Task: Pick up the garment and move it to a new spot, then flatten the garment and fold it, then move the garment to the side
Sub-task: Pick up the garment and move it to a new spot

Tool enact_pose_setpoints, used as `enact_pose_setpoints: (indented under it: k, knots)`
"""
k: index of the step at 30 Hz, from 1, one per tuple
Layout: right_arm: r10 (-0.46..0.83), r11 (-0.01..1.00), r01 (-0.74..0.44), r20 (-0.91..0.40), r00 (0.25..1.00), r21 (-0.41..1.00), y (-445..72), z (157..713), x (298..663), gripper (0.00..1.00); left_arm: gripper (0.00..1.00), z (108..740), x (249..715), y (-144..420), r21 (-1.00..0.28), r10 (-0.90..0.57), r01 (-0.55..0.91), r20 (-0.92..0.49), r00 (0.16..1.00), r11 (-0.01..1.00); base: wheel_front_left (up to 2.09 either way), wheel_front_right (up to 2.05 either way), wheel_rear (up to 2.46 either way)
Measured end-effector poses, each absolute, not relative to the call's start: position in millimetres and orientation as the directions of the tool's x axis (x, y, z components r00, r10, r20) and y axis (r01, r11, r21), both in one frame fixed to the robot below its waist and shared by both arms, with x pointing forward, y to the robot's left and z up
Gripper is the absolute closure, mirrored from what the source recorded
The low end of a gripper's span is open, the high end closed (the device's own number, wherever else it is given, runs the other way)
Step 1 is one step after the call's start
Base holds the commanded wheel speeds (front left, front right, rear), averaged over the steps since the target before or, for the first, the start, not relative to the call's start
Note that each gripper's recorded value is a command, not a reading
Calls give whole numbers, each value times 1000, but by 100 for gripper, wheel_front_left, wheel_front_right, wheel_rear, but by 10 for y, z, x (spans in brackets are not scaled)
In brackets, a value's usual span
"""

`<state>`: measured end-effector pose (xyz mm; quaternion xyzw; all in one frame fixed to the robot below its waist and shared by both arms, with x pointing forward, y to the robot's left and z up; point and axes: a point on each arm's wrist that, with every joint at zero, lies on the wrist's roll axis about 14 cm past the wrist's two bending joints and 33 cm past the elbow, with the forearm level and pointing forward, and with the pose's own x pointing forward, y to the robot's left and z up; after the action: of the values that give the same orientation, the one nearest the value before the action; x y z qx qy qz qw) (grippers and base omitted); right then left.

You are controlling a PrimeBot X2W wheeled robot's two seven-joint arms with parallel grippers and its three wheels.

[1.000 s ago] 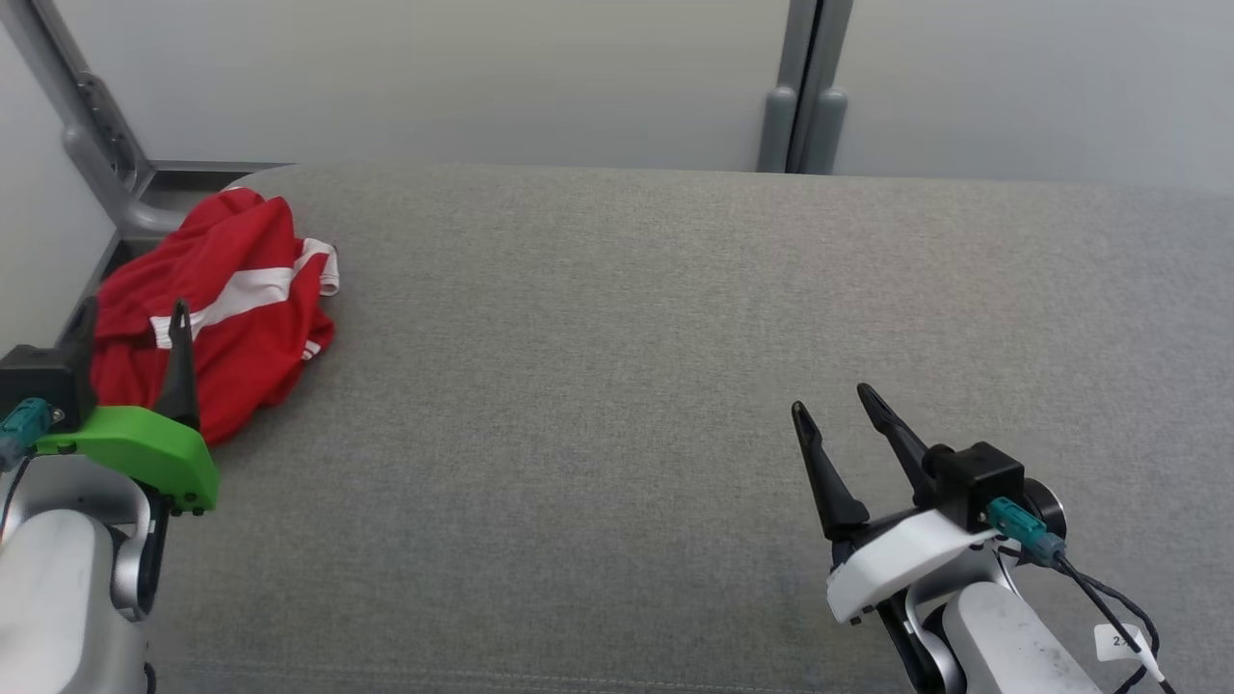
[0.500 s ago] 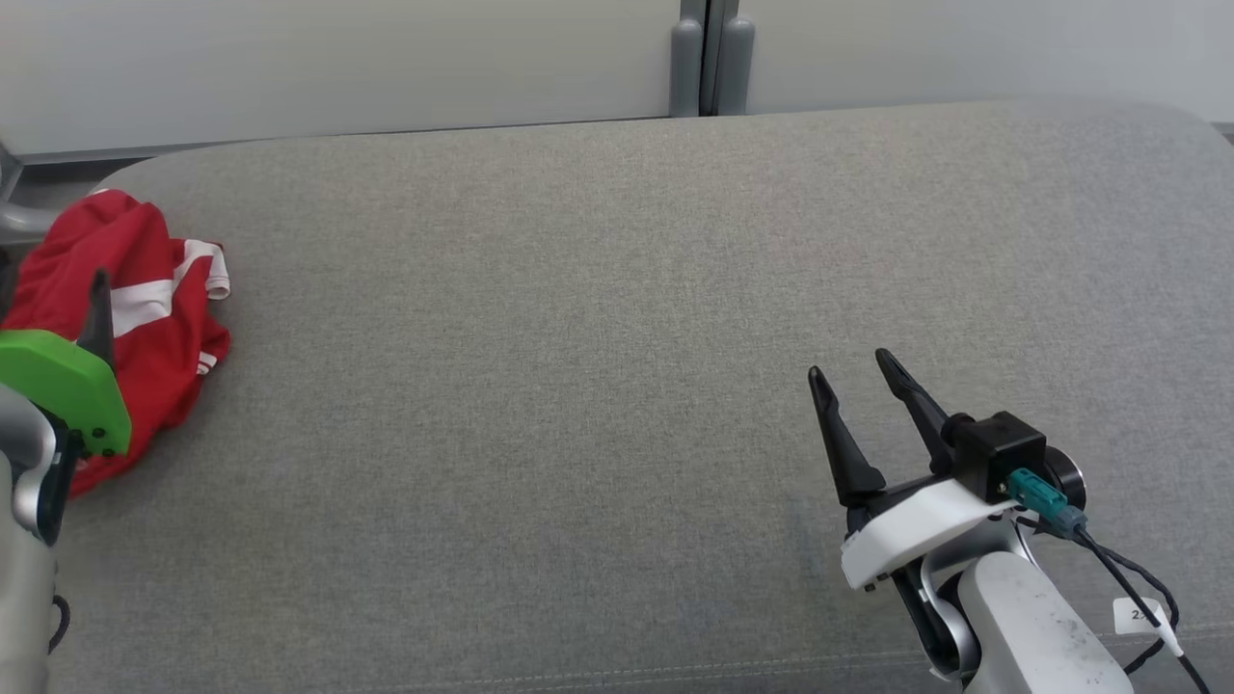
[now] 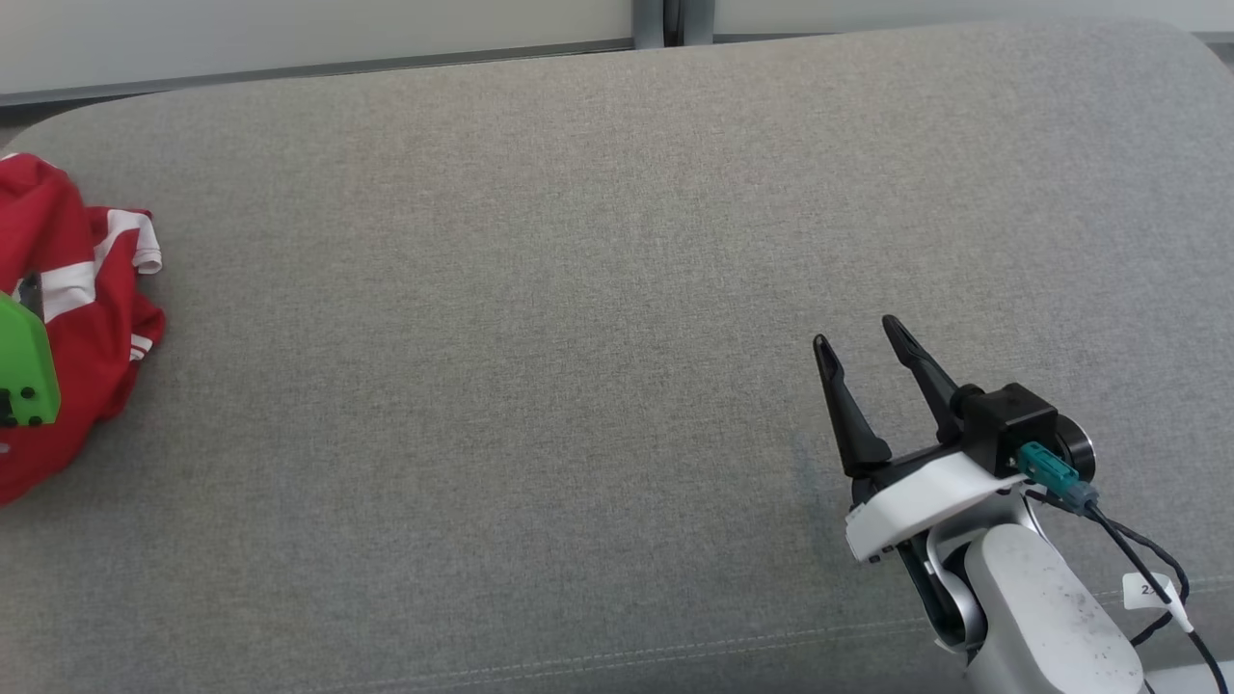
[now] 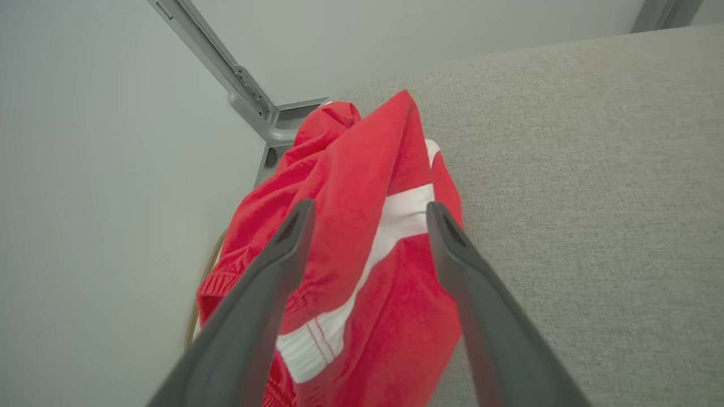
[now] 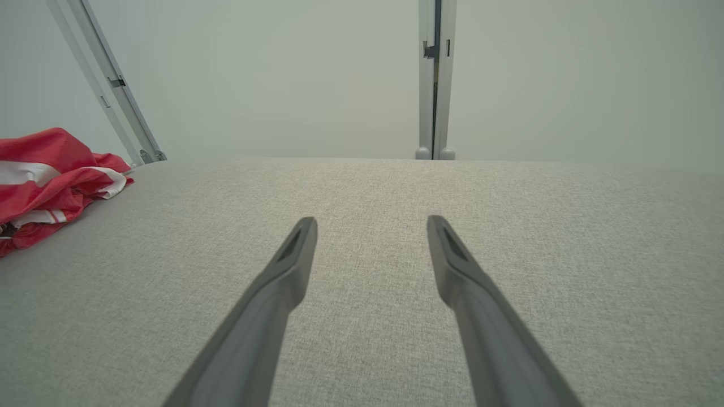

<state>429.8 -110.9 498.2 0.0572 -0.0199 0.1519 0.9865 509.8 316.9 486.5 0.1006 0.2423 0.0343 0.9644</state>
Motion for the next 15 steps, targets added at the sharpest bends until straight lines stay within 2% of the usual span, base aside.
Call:
enact_pose_setpoints:
  k: [5,11,15]
  knots:
    - [285,952,-287,40,958,106,-1169,4911,4337,0,0,4636,5114,3207,255,138,9,-552,822,967,0,0,0]
    - [268,957,-269,25,963,105,-1242,4855,4360,0,0,4293,4982,3278,259,174,13,-683,709,966,0,0,0]
    - [265,958,-266,25,964,103,-1256,4850,4379,0,0,4320,5020,3334,269,186,4,-677,712,963,0,0,0]
